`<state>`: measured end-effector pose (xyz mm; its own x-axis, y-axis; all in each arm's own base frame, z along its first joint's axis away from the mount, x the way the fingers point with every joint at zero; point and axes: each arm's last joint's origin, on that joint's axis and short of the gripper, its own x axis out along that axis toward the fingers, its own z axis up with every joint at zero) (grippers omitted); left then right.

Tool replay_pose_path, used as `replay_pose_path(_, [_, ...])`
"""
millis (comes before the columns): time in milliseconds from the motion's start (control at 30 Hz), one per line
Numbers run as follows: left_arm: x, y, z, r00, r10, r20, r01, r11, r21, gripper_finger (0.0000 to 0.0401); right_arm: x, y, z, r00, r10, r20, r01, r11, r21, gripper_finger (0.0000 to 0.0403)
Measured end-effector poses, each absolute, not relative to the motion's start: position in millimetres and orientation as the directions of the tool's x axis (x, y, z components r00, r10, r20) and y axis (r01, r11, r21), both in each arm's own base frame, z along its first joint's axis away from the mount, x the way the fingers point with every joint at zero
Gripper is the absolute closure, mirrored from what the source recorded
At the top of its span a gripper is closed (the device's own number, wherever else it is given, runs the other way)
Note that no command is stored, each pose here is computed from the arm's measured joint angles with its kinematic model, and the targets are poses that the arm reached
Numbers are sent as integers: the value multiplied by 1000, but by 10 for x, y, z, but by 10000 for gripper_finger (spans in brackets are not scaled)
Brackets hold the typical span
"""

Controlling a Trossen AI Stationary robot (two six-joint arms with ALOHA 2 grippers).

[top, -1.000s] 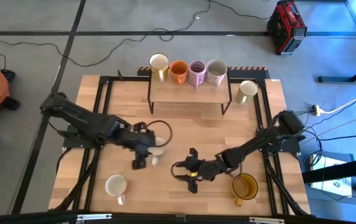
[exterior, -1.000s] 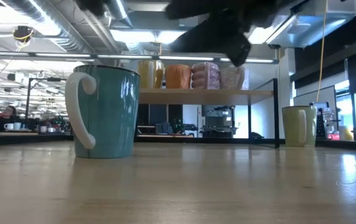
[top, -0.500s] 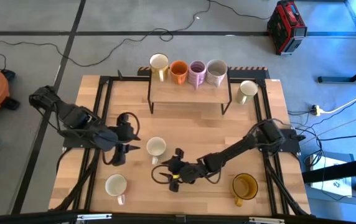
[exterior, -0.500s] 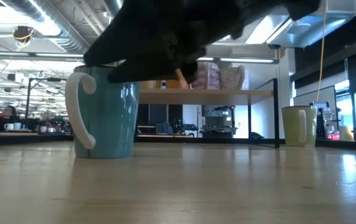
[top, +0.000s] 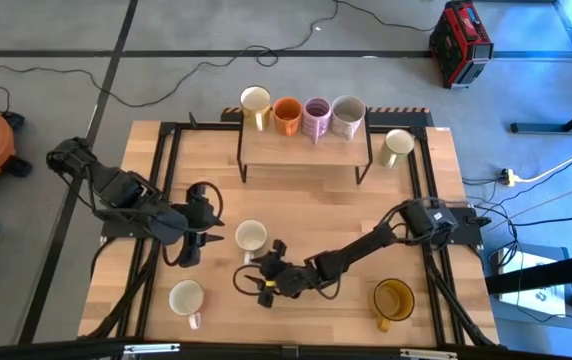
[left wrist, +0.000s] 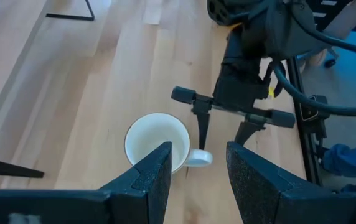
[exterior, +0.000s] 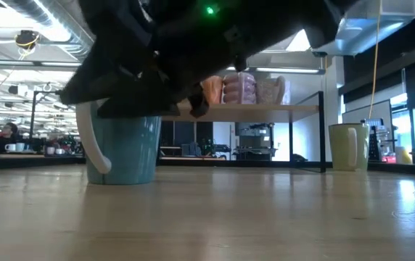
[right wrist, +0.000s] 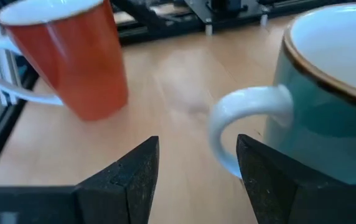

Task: Place coffee mugs
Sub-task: Put the white and green mug on the shelf

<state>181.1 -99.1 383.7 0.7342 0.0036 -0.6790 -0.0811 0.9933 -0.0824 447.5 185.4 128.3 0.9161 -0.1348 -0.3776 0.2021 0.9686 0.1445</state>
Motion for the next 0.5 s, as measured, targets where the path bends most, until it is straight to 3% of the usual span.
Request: replay_pose_path(500, [1824,-999,3851,746,-8,-666,-81,991,-102,254,4612,1778,957,954,-186,-236,229,959,169,201])
